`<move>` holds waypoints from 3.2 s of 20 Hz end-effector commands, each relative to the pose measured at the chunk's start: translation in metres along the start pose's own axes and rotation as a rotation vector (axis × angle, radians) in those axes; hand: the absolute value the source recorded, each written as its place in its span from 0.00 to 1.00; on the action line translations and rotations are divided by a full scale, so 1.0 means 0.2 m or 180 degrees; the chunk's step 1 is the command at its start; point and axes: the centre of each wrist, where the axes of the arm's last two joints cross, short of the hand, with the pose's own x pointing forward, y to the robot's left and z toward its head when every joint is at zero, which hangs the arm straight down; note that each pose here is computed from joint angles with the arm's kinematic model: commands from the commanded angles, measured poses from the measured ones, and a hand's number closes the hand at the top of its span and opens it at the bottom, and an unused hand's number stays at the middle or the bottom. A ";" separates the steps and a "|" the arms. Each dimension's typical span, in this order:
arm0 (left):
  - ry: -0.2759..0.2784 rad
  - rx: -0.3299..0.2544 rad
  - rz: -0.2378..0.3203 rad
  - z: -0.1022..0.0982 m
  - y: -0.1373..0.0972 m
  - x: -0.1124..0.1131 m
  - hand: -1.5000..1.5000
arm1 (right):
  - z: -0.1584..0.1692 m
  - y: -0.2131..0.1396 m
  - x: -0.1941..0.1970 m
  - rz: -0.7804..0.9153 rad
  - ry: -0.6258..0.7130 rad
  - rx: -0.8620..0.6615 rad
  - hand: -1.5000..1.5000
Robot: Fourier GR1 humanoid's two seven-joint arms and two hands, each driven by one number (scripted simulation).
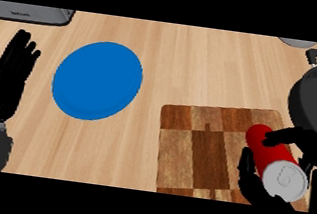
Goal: Pick the can from the cutting board and place it in the pot
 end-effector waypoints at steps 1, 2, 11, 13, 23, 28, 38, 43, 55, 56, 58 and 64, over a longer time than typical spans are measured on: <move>-0.0008 -0.0026 0.0015 -0.01 -0.10 0.02 0.50 | 0.00 -0.23 -0.05 0.0028 0.0029 -0.0460 1.00; 0.0065 -0.0044 -0.0011 0.05 0.03 0.01 0.50 | 0.00 -0.23 -0.08 -0.0025 0.0149 -0.0453 1.00; -0.0015 0.0012 -0.0014 -0.01 -0.04 0.05 0.50 | -0.30 -0.40 -0.47 -0.0280 0.0345 -0.0537 1.00; 0.0019 -0.0067 0.0065 -0.05 0.01 0.05 0.50 | -0.40 -0.40 -0.44 -0.0545 0.0482 -0.0524 1.00; -0.0019 -0.0106 0.0024 0.00 -0.10 -0.05 0.50 | -0.56 -0.35 -0.89 0.0917 0.0600 -0.0817 1.00; -0.0037 -0.0018 0.0017 -0.06 -0.04 -0.01 0.50 | -0.64 -0.22 -1.16 0.1108 0.0749 -0.0757 1.00; -0.0030 -0.0092 0.0015 -0.08 -0.10 0.10 0.50 | -0.78 -0.03 -1.43 0.0389 0.1294 -0.0300 0.00; -0.0003 -0.0115 0.0014 0.00 -0.02 0.00 0.50 | -0.83 0.01 -1.46 -0.0266 0.1054 0.0010 0.00; -0.0042 -0.0073 0.0021 -0.06 -0.02 0.03 0.50 | -0.82 -0.17 -1.60 -0.1895 0.0796 -0.0823 0.00; -0.0028 -0.0048 0.0010 -0.03 -0.06 0.01 0.50 | -0.78 -0.29 -1.66 -0.1872 0.0744 -0.0807 0.00; -0.0032 -0.0065 0.0059 0.00 -0.08 -0.05 0.50 | -0.76 -0.42 -1.70 -0.1840 0.0786 -0.0870 0.00; -0.0047 -0.0037 0.0046 -0.04 -0.08 0.02 0.50 | -0.55 -0.60 -1.87 -0.1925 0.0763 -0.0768 0.00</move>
